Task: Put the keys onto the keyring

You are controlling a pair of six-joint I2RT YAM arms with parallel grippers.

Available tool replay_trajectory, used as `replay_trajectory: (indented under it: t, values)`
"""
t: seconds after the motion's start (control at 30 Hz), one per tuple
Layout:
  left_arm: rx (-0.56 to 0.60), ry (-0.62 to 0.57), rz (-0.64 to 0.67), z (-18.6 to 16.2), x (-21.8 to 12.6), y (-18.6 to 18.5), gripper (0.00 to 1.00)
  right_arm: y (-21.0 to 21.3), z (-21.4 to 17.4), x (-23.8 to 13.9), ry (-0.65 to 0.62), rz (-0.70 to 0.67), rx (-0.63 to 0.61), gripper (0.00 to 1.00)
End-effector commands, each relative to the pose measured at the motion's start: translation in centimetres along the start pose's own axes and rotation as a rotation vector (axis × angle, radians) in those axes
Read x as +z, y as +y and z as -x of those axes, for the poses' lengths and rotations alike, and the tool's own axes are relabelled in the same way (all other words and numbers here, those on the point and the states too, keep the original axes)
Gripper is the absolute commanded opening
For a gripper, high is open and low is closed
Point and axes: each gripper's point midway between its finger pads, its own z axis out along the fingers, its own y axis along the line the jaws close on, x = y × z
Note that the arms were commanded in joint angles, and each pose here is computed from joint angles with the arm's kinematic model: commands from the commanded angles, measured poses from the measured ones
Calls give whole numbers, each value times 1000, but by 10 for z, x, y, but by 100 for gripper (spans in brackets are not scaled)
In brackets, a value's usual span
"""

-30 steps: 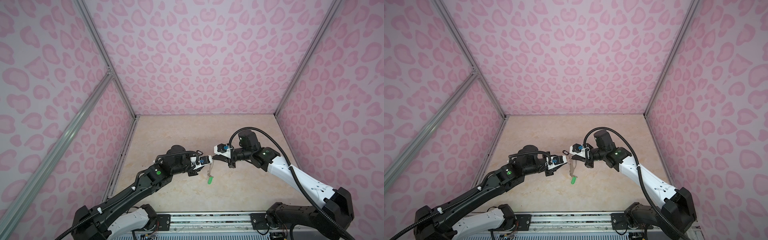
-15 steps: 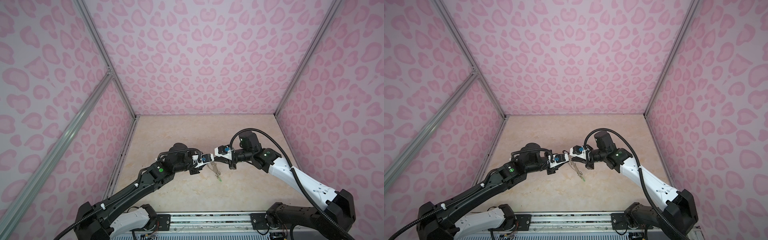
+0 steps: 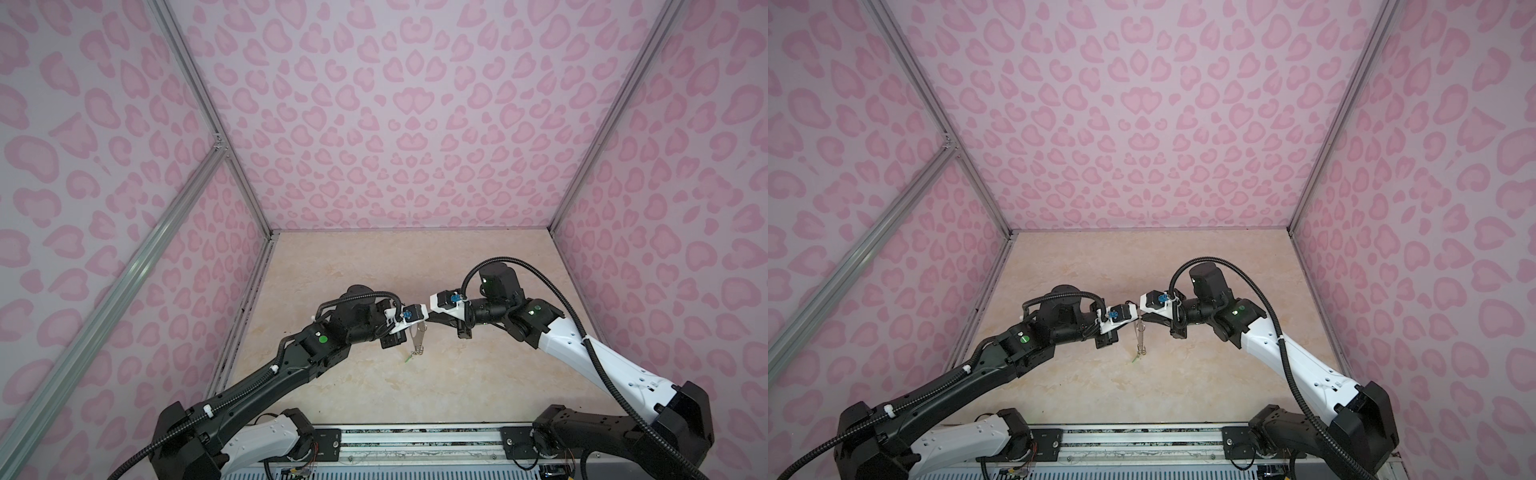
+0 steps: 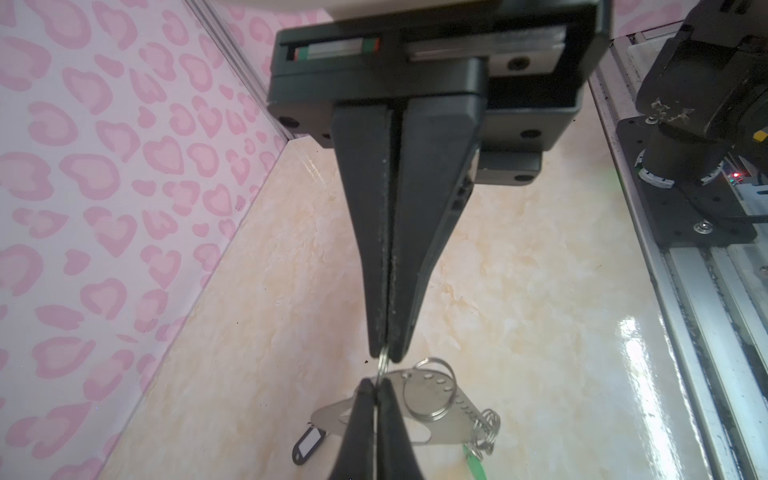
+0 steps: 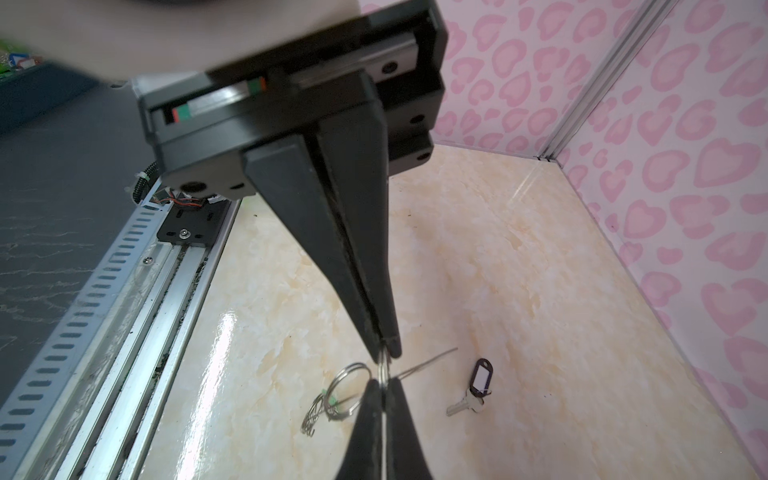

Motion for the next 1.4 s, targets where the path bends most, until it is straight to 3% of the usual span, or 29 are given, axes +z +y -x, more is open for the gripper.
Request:
replay_trajectory:
  t: [0.0, 0.1, 0.33, 0.53, 0.7, 0.93, 1.37]
  values:
    - [36, -52, -1, 17, -4, 3, 3, -5, 1, 0, -5, -35, -5, 13]
    - [47, -27, -4, 16, -6, 4, 3, -13, -9, -4, 37, -110, -18, 26]
    - [83, 57, -26, 10, -8, 5, 3, -20, -17, -15, 53, -221, -27, 29]
    - [117, 113, -47, 9, -10, 7, 3, -13, 8, -14, -76, -216, -29, 27]
    - [141, 140, -62, 11, -13, 8, 3, 0, 13, -4, -83, -176, -39, 24]
    - [167, 156, -87, 12, -14, 4, 3, -1, 21, -2, -136, -223, -34, 16]
    - [195, 157, -108, 13, -14, 0, 3, -1, 22, 2, -149, -231, -22, 12]
